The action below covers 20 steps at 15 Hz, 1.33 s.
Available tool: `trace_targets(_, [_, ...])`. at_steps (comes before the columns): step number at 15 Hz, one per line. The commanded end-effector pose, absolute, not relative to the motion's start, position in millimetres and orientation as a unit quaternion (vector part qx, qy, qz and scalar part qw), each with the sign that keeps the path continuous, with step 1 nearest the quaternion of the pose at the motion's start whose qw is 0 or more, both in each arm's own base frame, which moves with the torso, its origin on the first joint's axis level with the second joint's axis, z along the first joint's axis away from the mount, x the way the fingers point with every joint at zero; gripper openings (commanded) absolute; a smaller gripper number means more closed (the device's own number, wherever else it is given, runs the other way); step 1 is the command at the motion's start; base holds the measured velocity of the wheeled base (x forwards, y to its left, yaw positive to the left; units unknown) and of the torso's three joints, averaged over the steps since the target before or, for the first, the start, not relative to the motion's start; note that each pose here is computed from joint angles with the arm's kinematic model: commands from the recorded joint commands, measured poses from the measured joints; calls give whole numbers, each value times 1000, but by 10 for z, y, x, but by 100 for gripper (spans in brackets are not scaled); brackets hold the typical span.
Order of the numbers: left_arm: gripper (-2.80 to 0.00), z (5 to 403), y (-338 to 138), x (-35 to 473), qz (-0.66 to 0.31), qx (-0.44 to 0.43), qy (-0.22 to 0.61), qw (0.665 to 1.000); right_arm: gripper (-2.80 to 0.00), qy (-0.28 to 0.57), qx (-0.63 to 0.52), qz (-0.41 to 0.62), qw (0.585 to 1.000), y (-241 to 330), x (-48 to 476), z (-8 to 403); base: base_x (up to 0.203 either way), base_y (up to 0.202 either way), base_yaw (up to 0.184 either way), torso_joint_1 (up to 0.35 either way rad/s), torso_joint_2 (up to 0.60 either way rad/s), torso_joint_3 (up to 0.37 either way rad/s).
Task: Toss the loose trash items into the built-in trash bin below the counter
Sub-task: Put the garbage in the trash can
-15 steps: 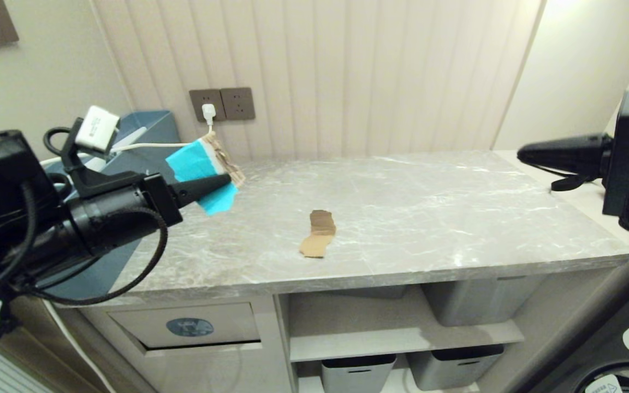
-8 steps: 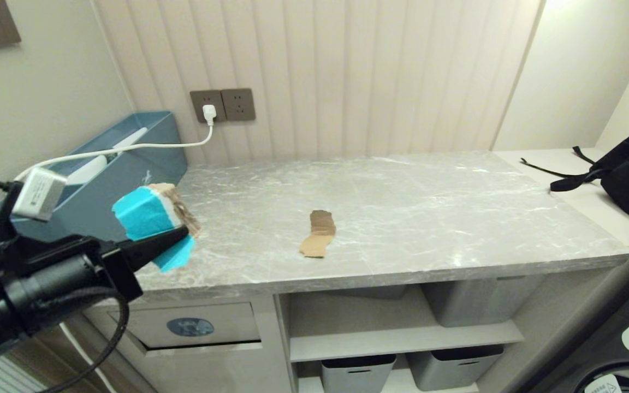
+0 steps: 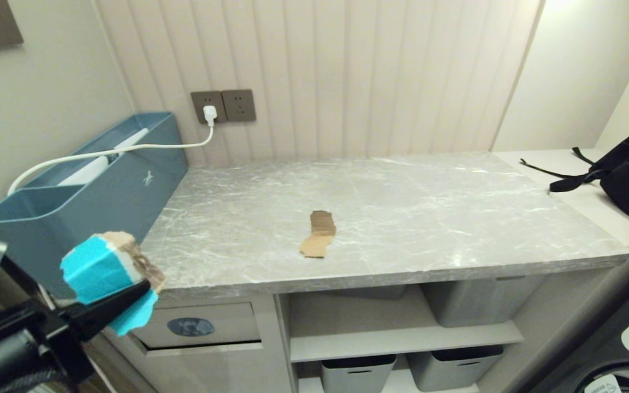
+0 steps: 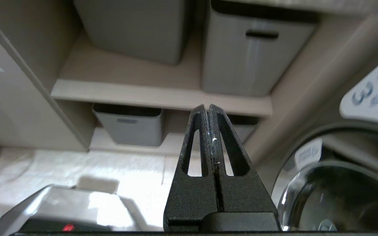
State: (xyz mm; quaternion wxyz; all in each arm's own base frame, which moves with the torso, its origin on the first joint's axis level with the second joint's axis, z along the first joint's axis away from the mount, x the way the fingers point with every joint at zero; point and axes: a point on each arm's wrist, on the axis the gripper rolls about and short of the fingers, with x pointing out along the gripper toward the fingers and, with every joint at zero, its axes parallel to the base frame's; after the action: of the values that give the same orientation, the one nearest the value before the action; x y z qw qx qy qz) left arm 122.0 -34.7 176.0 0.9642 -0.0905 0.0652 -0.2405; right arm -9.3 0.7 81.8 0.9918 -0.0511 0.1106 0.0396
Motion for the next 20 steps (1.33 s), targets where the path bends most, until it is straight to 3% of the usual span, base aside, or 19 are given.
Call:
trace_targets(1, [-280, 1741, -269, 947, -218, -89, 34, 971, -280, 50, -61, 38, 996, 8, -196, 769, 0, 0, 0, 0, 0, 0])
trace_targets(3, [-280, 1678, -207, 748, -183, -86, 37, 979, -280, 12, -66, 38, 997, 9, -249, 749, 0, 0, 0, 0, 0, 0])
trace_targets(10, [-280, 1374, -59, 141, -161, -52, 119, 978, -280, 7, -69, 38, 997, 10, -237, 753, 0, 0, 0, -4, 9, 6])
trace_targets(14, [-280, 1440, -26, 120, -99, -31, 138, 985, -280, 8, -48, 37, 998, 9, -237, 753, 0, 0, 0, -189, 434, 231])
trace_targets(20, [-280, 1090, -16, 147, -62, -18, 199, 978, -280, 9, -8, 13, 1000, -1, -238, 757, 0, 0, 0, -233, 524, 286])
